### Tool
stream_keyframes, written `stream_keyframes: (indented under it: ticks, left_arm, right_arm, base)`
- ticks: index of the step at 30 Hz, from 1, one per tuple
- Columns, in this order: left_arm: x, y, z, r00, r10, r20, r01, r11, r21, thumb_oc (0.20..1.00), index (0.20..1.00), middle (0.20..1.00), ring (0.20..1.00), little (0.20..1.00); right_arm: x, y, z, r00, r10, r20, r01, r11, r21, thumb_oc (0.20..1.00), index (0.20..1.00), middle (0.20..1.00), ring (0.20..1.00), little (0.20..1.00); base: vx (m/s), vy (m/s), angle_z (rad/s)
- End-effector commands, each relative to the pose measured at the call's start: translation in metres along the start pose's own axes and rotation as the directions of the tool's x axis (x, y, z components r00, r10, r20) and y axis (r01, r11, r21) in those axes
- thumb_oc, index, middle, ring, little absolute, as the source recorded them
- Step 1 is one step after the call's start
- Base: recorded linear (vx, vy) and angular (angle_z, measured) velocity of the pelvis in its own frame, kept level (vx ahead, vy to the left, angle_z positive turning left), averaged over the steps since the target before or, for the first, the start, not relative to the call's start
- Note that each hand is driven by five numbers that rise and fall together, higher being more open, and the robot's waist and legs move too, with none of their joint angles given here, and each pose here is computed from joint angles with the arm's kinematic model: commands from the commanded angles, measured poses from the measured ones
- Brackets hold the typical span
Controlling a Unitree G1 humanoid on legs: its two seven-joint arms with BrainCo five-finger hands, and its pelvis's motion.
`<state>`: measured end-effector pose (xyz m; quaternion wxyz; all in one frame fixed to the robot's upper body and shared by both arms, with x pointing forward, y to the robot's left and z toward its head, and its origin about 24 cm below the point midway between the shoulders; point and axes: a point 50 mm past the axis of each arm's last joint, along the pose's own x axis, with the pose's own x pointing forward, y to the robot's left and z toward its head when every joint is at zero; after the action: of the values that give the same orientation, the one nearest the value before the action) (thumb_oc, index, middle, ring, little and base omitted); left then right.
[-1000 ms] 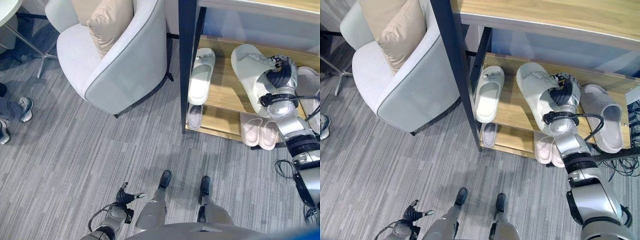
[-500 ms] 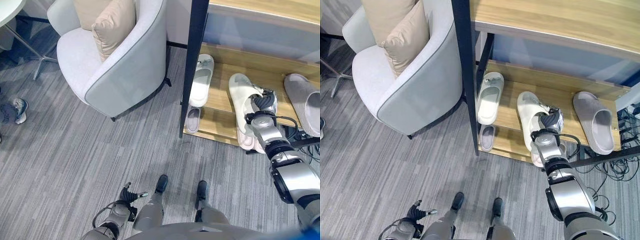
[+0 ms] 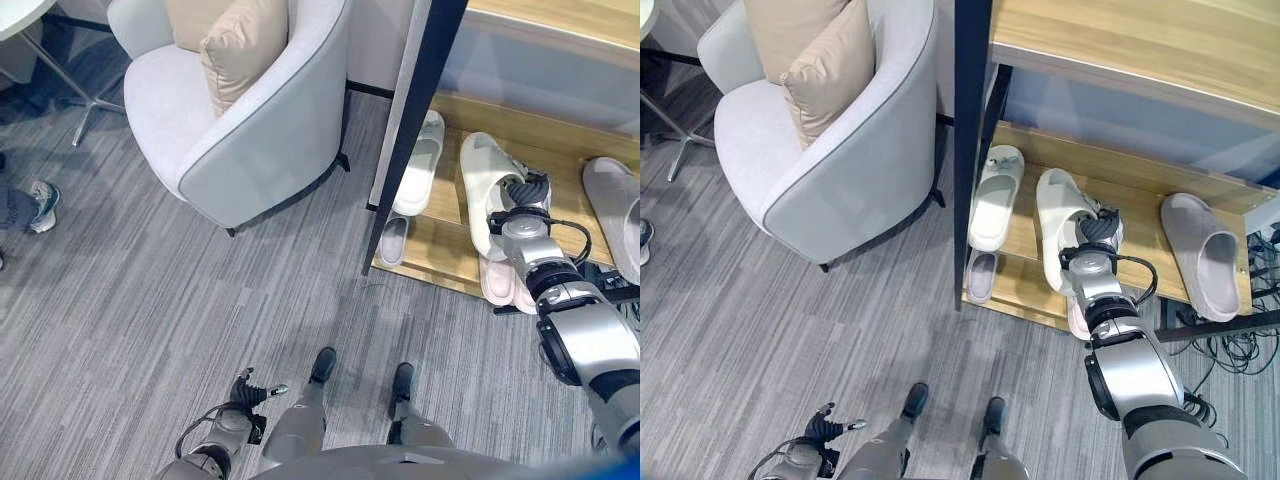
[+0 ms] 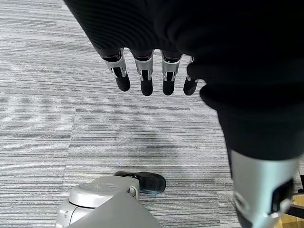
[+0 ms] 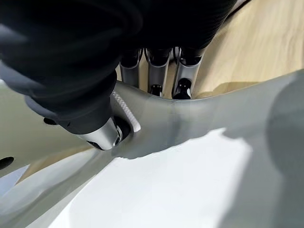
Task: Arrange the slippers neatly on the shoe rack.
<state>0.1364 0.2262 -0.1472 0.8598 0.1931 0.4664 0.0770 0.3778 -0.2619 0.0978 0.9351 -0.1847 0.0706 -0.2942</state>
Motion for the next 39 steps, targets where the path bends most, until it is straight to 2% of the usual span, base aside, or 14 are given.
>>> stream_keyframes:
  ticks: [1,12,13,15,27,30,32,39]
  left_arm:
    - [0.004,0.008,0.006,1.000,0.021,-0.014,-0.021,1.000,0.003,1.000,1.000,1.000,1.000,1.000]
    - [0.007,0.013,0.012,1.000,0.030,0.006,-0.030,1.000,0.000,1.000,1.000,1.000,1.000,1.000]
    - [0.007,0.014,0.012,0.999,0.032,0.007,-0.032,0.999,-0.002,1.000,1.000,1.000,1.000,1.000]
    - [0.007,0.014,0.012,0.999,0.031,0.008,-0.031,1.000,-0.002,1.000,1.000,1.000,1.000,1.000]
    - [0.005,-0.001,0.012,1.000,-0.015,-0.006,0.015,1.000,0.007,1.000,1.000,1.000,1.000,1.000]
    - [0.004,-0.007,0.013,0.999,-0.038,-0.010,0.038,0.999,0.000,1.000,1.000,1.000,1.000,1.000]
    - [0.002,-0.018,0.012,0.997,-0.075,-0.018,0.074,0.996,-0.042,1.000,1.000,1.000,1.000,1.000]
    - [-0.002,-0.025,-0.001,0.992,-0.100,-0.071,0.097,0.994,-0.043,1.000,1.000,1.000,1.000,1.000]
  right_arm:
    - [0.015,-0.022,0.047,0.988,-0.083,0.129,0.073,0.994,0.078,0.200,0.200,0.200,0.200,0.200]
    - [0.023,-0.036,0.057,0.988,-0.116,0.106,0.106,0.989,0.103,0.200,0.200,0.200,0.200,0.200]
    - [0.024,-0.040,0.061,0.985,-0.133,0.107,0.120,0.985,0.121,0.316,0.316,0.316,0.316,0.316]
    - [0.025,-0.041,0.064,0.984,-0.138,0.109,0.123,0.983,0.137,1.000,1.000,1.000,1.000,1.000]
    - [0.020,-0.024,0.052,0.994,-0.096,0.053,0.086,0.983,0.162,1.000,1.000,1.000,1.000,1.000]
    - [0.015,-0.016,0.050,0.995,-0.086,0.041,0.074,0.969,0.235,1.000,1.000,1.000,1.000,1.000]
    - [0.009,-0.014,0.050,0.992,-0.117,0.055,0.087,0.922,0.377,1.000,1.000,1.000,1.000,1.000]
    - [-0.008,-0.014,0.031,0.984,-0.149,0.094,0.085,0.871,0.484,1.000,1.000,1.000,1.000,1.000]
  base:
    - [0.00,0.000,0.00]
    - [0.00,0.014,0.03]
    - [0.01,0.011,0.04]
    - [0.01,0.012,0.09]
    - [0.00,0.004,0.02]
    - [0.00,0.000,0.00]
    - [0.00,0.000,0.00]
    - [0.00,0.000,0.00]
